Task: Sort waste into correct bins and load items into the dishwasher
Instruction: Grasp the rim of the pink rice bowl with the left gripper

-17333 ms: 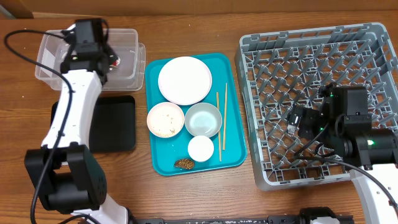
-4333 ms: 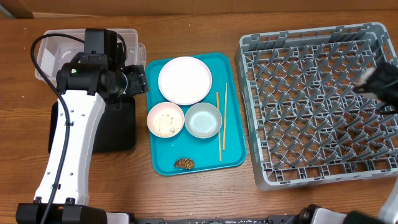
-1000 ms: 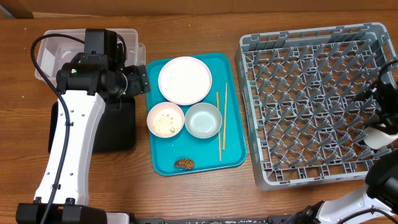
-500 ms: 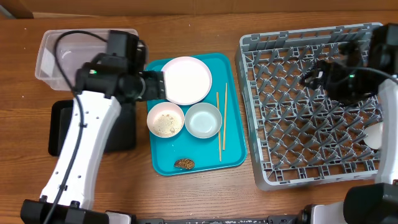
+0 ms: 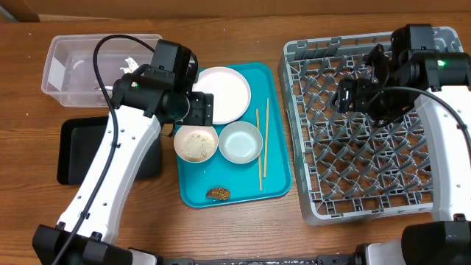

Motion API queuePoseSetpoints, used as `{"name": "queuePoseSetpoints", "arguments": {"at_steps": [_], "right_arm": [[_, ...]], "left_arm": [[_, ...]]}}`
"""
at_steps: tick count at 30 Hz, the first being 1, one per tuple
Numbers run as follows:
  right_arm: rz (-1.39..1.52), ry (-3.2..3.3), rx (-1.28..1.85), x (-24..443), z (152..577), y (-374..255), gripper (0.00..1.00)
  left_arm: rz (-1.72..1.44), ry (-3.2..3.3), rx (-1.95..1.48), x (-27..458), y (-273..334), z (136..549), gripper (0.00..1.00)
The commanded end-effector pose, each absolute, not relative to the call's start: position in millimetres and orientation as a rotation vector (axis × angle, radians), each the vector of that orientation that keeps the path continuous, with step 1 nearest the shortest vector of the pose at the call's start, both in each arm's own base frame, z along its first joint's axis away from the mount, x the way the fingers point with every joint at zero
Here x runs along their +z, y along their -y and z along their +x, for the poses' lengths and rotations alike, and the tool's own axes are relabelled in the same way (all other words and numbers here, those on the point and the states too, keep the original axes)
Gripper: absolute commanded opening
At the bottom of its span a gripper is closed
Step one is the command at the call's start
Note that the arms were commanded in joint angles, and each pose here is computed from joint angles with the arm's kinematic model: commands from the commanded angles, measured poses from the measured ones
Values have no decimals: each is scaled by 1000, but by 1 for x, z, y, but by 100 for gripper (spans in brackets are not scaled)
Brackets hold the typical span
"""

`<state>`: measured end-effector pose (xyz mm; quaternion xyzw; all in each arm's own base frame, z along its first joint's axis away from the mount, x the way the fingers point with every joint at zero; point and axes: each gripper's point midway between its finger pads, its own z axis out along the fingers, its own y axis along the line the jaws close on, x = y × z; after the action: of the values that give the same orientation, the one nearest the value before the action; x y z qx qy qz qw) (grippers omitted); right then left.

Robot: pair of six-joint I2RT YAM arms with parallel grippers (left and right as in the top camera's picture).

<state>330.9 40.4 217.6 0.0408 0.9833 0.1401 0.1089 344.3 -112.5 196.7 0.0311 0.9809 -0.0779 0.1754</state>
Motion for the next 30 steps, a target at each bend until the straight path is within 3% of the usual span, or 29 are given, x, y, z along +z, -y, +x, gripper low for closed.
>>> {"name": "queuePoseSetpoints", "arguments": {"at_steps": [1, 14, 30], "right_arm": [[132, -2891, 388, 217, 331, -38, 99], [132, -2891, 388, 216, 332, -38, 100], [132, -2892, 387, 216, 332, -38, 100]], "left_arm": [[81, -2819, -194, 190, 109, 338, 83], [211, -2965, -152, 145, 126, 298, 80], [353, -2892, 61, 73, 129, 293, 61]]}}
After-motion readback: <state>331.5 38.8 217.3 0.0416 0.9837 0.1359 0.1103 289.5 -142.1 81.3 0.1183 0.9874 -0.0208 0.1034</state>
